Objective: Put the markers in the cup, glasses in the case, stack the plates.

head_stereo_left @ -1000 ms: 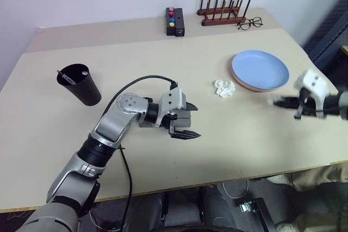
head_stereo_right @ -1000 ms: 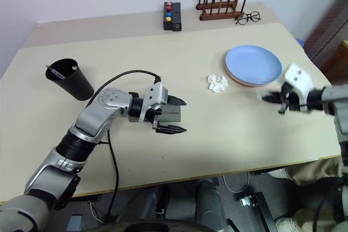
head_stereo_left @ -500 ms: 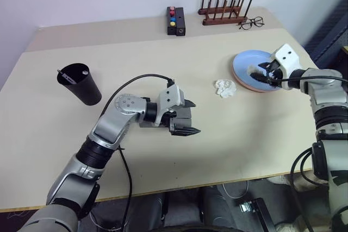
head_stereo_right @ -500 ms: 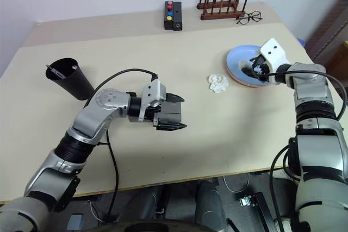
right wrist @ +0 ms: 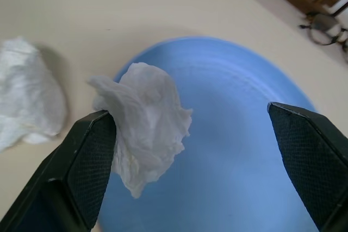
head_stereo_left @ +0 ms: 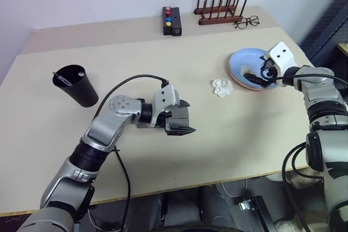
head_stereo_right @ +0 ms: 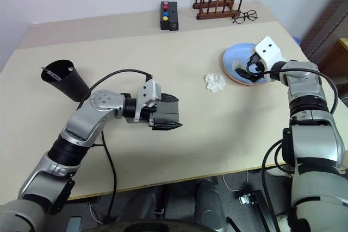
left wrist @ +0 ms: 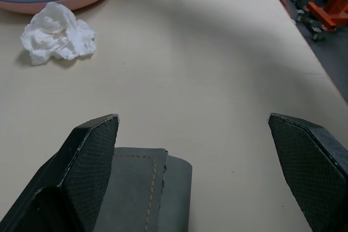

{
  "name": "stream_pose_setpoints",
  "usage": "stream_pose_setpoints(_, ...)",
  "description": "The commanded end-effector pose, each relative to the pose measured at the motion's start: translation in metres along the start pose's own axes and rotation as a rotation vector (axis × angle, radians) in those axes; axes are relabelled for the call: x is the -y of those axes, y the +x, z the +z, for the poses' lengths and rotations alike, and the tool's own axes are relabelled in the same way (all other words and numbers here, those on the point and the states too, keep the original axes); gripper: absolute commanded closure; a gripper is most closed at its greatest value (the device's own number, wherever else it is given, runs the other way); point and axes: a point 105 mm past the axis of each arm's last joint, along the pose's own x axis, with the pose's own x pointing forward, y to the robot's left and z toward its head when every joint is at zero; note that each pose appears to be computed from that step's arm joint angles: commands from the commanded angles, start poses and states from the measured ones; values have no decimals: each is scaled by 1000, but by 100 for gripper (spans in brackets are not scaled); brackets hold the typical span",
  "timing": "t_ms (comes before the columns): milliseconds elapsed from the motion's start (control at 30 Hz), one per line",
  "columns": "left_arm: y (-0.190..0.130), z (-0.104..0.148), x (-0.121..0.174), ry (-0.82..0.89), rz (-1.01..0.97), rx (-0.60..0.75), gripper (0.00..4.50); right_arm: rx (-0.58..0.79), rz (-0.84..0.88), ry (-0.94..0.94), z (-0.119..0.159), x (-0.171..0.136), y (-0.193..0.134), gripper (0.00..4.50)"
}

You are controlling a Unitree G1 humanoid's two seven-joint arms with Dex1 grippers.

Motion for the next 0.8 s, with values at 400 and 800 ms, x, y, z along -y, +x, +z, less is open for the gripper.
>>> stream_pose_setpoints(400, -8, 11, -5, 30, 44, 34, 0, -30, -245, 35, 6, 30, 1, 6)
stream_pose_setpoints(800, -11, 7, -3, 17, 62, 22, 0, 160, 122, 25, 42, -33, 24, 6)
